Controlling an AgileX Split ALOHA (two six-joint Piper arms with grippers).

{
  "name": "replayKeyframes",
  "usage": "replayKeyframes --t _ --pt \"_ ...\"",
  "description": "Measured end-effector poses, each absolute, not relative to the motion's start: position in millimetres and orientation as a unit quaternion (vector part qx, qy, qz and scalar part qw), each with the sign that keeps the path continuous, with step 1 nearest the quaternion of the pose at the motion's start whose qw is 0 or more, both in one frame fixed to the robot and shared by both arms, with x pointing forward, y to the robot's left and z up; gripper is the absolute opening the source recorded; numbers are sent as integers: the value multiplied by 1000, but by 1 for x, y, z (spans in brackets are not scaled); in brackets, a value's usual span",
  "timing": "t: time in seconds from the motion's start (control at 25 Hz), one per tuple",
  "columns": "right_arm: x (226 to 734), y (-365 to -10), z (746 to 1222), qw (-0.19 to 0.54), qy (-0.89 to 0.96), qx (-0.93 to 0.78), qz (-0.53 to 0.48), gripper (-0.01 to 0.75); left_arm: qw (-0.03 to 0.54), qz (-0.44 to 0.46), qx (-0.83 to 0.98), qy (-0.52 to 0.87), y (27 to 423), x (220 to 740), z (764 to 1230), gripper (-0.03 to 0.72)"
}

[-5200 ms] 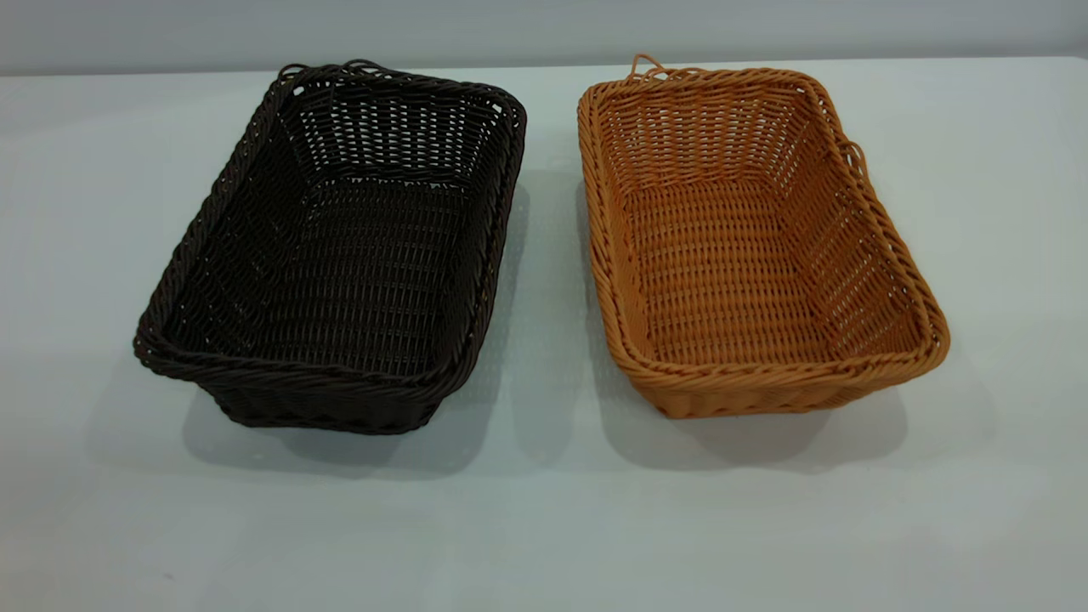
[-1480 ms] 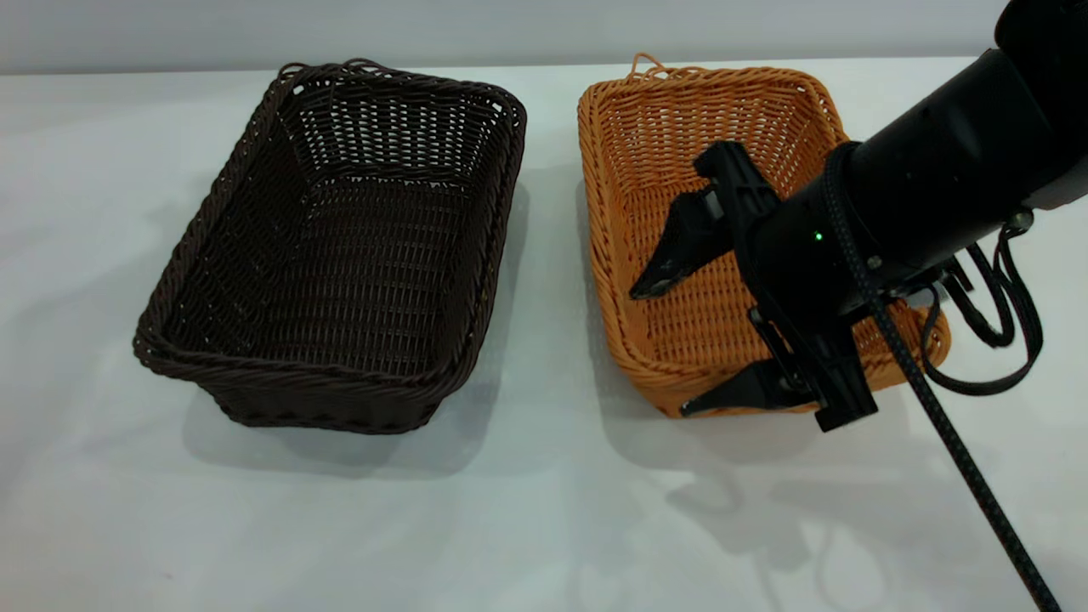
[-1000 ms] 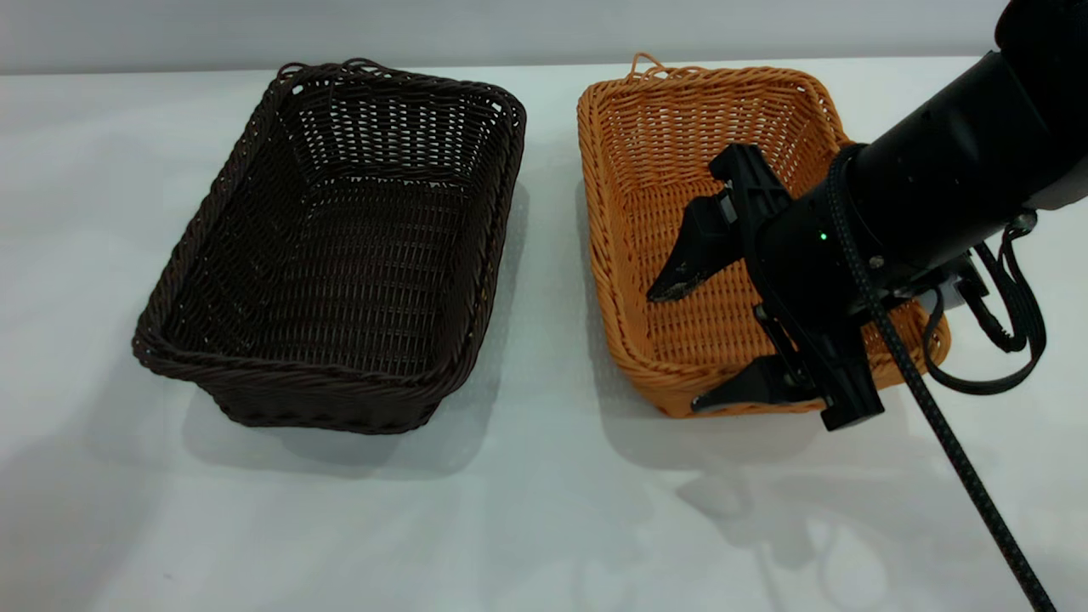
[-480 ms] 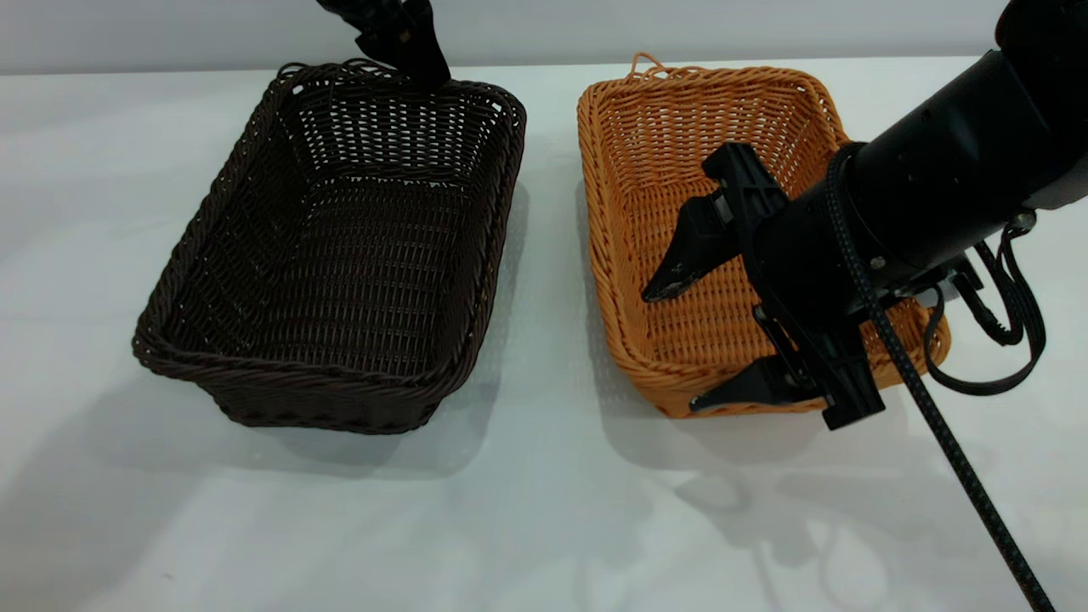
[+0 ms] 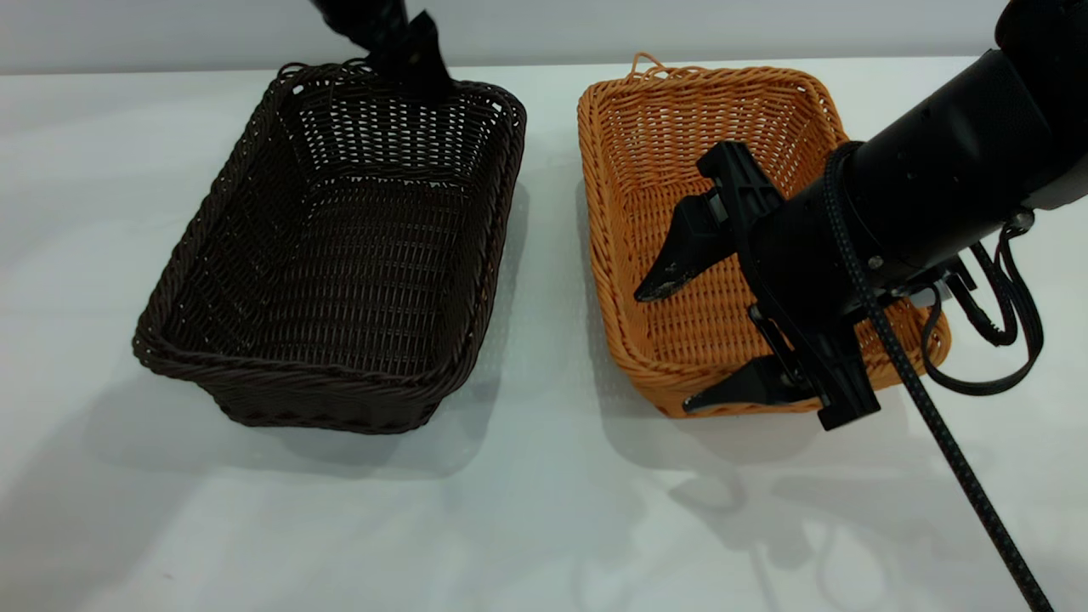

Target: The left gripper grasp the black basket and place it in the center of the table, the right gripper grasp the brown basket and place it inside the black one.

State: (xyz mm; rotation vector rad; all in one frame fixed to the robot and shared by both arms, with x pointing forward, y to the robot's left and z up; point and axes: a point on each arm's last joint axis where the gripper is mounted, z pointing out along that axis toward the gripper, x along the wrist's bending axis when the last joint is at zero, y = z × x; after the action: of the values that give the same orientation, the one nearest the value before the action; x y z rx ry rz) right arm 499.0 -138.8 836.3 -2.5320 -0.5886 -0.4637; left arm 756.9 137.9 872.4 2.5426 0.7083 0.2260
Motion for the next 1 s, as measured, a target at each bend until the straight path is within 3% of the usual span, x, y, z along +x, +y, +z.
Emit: replayKeyframes --t 0.12,0.32,0.48,0.76,1.0 --pt "499 -139 836 248 -216 -929 -170 552 240 38 925 292 126 746 897 513" --pt "504 -148 836 241 -220 -928 -179 552 163 -2 919 358 111 722 927 512" --pt "510 -158 838 251 -206 -927 -187 552 113 -43 904 410 101 707 928 512" --pt "511 -160 838 249 -205 -928 -188 552 104 -58 870 478 69 692 927 512" --pt "512 -161 837 241 -209 -929 -189 552 41 -24 874 484 45 672 911 507"
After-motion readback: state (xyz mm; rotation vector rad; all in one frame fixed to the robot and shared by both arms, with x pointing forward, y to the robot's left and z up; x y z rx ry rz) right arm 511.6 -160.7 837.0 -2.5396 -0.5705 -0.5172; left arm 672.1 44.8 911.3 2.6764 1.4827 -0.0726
